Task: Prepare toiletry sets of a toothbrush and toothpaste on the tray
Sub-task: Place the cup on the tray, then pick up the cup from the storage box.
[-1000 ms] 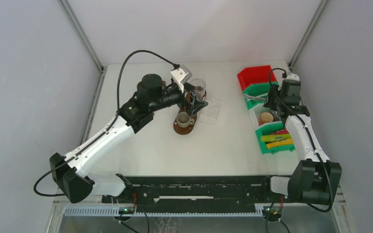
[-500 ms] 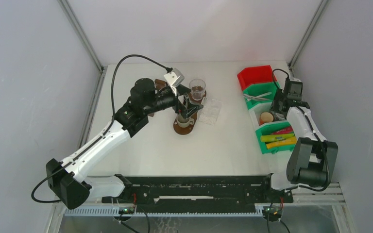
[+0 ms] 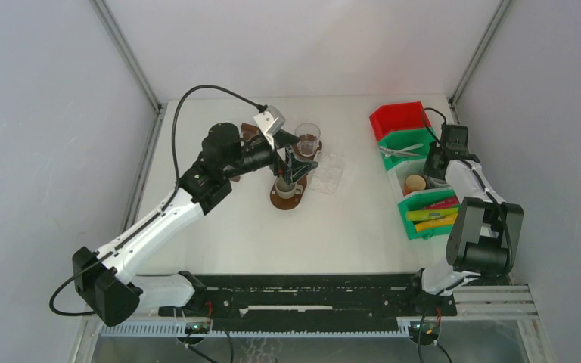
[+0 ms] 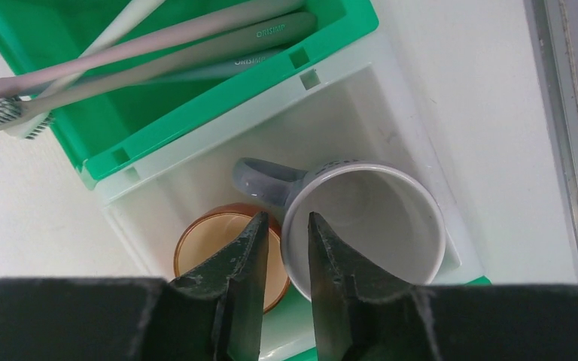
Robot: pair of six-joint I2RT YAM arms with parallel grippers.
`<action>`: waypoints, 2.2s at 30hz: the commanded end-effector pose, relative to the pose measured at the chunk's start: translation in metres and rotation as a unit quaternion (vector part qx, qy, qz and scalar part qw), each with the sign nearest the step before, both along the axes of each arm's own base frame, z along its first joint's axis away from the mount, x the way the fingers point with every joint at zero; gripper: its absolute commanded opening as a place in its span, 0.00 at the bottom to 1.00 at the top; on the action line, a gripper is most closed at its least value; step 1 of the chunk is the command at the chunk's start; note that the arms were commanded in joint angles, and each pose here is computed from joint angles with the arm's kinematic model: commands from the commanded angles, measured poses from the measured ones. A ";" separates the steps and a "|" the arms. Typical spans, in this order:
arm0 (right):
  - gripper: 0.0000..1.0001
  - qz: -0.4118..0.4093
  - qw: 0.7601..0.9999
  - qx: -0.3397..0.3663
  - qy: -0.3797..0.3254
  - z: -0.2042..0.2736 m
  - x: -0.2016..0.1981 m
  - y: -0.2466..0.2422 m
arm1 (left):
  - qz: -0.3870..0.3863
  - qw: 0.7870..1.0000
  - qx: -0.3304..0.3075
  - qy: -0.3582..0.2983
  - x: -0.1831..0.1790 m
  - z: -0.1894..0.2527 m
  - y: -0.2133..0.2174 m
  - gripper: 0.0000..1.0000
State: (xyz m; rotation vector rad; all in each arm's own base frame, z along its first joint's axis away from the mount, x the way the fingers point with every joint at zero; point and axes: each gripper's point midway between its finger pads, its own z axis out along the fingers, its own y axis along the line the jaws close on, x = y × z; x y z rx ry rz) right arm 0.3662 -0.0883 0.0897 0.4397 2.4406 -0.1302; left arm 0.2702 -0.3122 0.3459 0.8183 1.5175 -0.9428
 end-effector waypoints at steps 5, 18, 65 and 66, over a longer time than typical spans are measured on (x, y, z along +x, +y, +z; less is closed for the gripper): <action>0.26 0.003 1.000 -0.010 -0.014 0.011 0.011 -0.008 | -0.005 1.000 -0.025 -0.017 -0.005 0.009 0.004 0.95; 0.00 0.011 0.998 -0.027 -0.057 0.045 0.009 -0.008 | -0.004 0.999 -0.033 -0.017 -0.005 0.011 0.007 0.95; 0.00 0.591 0.774 -0.013 -0.228 0.148 -0.107 0.323 | 0.186 0.979 -0.058 0.060 0.076 -0.031 0.131 0.95; 0.00 0.605 0.765 -0.015 -0.219 0.143 -0.111 0.328 | 0.185 0.979 -0.059 0.064 0.077 -0.033 0.131 0.95</action>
